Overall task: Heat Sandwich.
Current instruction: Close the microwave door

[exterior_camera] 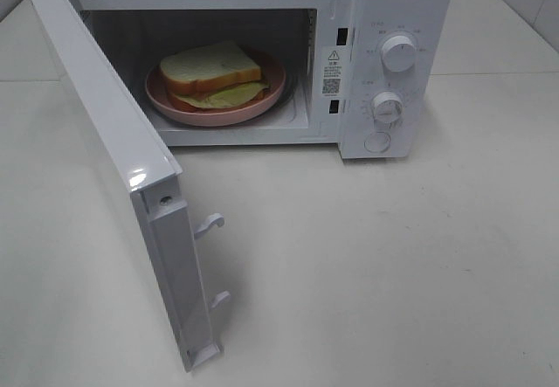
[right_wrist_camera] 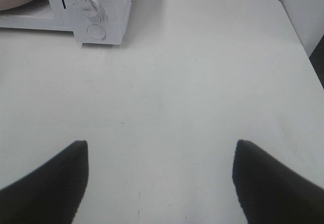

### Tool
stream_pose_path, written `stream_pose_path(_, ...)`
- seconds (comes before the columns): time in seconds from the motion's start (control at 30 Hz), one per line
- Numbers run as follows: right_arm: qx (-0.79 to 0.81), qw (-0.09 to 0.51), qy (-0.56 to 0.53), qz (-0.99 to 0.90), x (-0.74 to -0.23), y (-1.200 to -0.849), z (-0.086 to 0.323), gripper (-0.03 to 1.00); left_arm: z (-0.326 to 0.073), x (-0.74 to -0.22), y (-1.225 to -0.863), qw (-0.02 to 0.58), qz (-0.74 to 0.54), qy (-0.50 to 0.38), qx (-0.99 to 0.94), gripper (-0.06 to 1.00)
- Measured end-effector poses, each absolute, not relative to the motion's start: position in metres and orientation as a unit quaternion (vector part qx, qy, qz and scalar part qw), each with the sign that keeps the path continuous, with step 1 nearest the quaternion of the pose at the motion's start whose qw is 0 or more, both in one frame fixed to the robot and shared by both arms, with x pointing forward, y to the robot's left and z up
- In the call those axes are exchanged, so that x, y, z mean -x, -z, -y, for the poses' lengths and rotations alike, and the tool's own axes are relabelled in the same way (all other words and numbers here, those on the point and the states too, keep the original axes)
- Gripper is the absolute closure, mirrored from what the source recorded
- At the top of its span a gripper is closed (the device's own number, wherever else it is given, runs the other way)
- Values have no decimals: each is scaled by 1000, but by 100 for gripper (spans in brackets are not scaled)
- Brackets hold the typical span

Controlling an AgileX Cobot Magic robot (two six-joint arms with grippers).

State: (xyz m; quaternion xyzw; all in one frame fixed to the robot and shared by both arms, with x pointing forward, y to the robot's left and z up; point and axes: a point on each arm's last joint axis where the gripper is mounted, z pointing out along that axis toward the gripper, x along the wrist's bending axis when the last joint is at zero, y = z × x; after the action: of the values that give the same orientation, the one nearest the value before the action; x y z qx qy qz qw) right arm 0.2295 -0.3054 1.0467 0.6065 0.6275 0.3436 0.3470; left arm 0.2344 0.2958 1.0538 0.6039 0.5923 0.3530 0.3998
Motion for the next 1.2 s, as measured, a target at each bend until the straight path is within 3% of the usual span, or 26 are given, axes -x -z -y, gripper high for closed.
stream_pose_path(0.73, -606, 347, -344, -627, -230, -1047, 305, 20, -296, -244, -1068, 395, -596, -349, -606, -5)
stream_pose_path(0.87, -606, 347, -344, -627, -230, -1047, 305, 20, -296, -260, -1072, 388, -602, -342, -609, 1)
stream_pose_path(1.0, -606, 347, -344, -627, -230, -1047, 305, 20, -296, -279, -1076, 386, -605, -340, -607, 21)
stream_pose_path(1.03, -606, 347, -344, -627, -230, -1047, 305, 20, -296, -279, -1076, 386, -605, -340, -607, 21)
stream_pose_path(1.17, -606, 347, -344, -627, -230, -1047, 305, 20, -297, -298, -1074, 369, -616, -324, -616, 53)
stream_pose_path(1.2, -606, 347, -344, -627, -230, -1047, 305, 20, -297, -298, -1074, 369, -616, -324, -616, 53)
